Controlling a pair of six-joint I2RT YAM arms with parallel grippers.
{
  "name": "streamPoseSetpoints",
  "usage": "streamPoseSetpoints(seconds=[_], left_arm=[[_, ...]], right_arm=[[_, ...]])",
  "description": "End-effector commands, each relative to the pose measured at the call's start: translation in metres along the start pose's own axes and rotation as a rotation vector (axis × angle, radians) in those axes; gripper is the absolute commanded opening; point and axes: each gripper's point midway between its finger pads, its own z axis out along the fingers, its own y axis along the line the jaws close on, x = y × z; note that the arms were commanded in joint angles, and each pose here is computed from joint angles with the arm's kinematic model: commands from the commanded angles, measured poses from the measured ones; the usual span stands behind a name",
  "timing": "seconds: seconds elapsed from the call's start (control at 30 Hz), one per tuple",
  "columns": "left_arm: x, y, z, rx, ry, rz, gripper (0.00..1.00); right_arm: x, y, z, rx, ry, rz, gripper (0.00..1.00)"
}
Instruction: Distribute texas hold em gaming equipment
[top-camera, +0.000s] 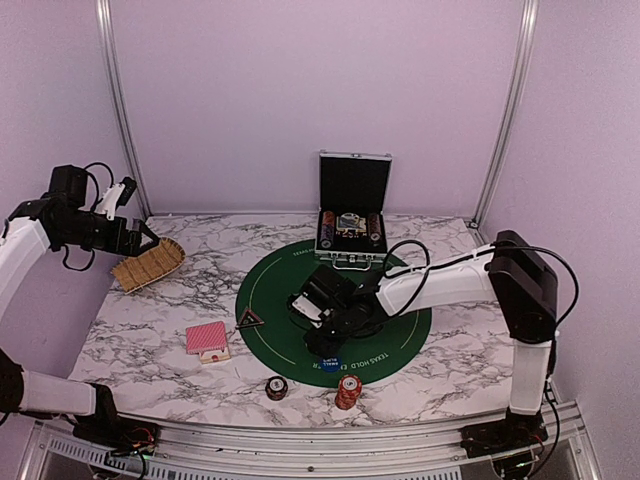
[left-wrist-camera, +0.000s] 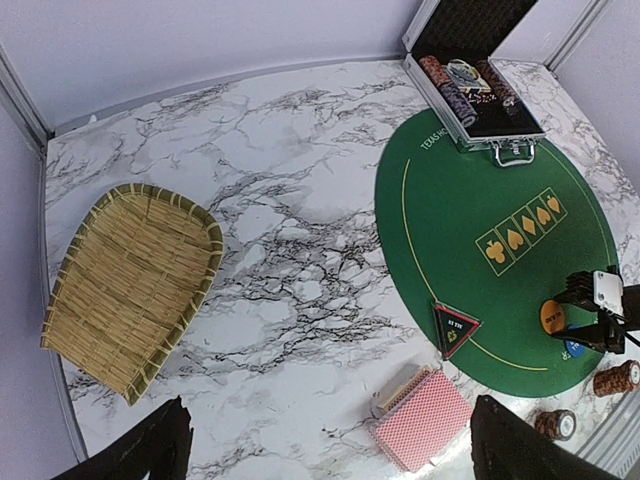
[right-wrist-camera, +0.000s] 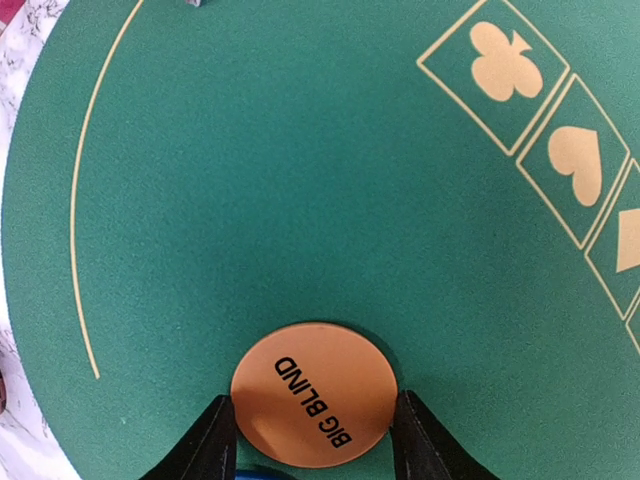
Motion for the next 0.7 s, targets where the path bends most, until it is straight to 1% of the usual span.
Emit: streamPoseSetpoints(seconds=[0.0, 0.23, 0.67], left_arm=[[0.002, -0.003, -0.007, 0.004, 0.002, 0.013, 0.99], [0.003, -0.004, -0.007, 0.005, 0.006, 0.013, 0.99], [0.002, -0.003, -0.007, 0.004, 0.012, 0.017, 0.99]], right_arm=[[-0.009, -0.026, 0.000, 0.058, -0.013, 0.045, 0.50], [-0.002, -0.071, -0.001, 0.109, -0.010, 0.105, 0.50], [0.021, -0.187, -0.004, 0.236, -0.022, 0.329, 0.50]])
